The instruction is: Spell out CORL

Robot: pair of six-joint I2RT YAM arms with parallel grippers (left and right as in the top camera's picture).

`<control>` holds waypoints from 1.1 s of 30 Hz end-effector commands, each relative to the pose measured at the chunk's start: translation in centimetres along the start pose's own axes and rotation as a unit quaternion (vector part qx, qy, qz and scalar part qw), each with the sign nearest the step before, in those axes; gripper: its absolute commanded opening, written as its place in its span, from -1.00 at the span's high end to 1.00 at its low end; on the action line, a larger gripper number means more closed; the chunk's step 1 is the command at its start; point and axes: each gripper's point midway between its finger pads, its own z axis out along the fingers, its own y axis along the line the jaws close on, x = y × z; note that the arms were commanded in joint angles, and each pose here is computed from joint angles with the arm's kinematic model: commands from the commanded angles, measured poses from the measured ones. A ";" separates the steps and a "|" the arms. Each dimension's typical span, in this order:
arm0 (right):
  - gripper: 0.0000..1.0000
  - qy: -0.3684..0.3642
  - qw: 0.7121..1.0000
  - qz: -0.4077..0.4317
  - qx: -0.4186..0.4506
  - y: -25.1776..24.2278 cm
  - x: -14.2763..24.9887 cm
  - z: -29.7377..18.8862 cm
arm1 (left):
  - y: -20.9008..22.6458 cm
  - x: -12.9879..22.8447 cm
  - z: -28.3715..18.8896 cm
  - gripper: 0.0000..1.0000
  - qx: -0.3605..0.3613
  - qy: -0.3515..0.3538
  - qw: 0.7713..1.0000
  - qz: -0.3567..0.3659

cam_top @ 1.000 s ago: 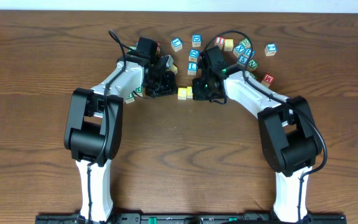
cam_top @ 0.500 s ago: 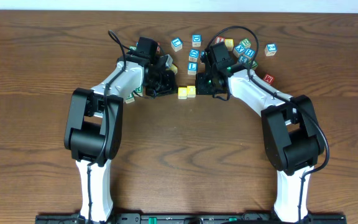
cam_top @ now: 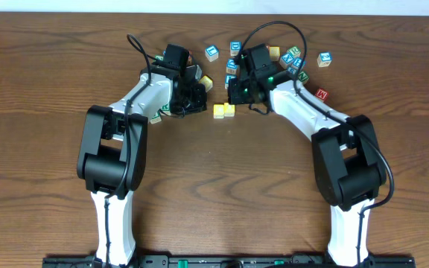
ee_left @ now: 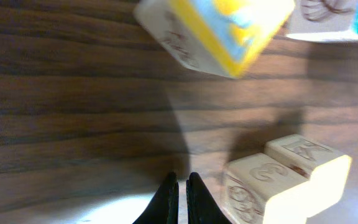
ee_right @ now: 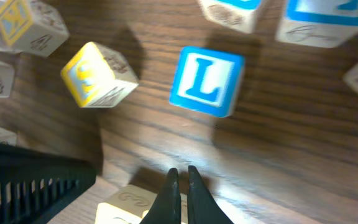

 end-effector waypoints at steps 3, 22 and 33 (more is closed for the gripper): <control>0.98 -0.003 1.000 0.001 0.008 0.7 0.0 0.4 | 2.2 0.0 0.7 0.85 -0.048 -0.004 0.999 -0.011; 0.99 0.011 1.000 -0.008 0.018 1.3 1.2 0.7 | 2.3 0.6 0.7 0.85 -0.052 0.007 0.998 -0.016; 0.98 0.013 1.000 -0.011 0.018 1.6 1.5 0.8 | 2.3 0.6 0.6 0.85 -0.052 0.007 0.998 -0.016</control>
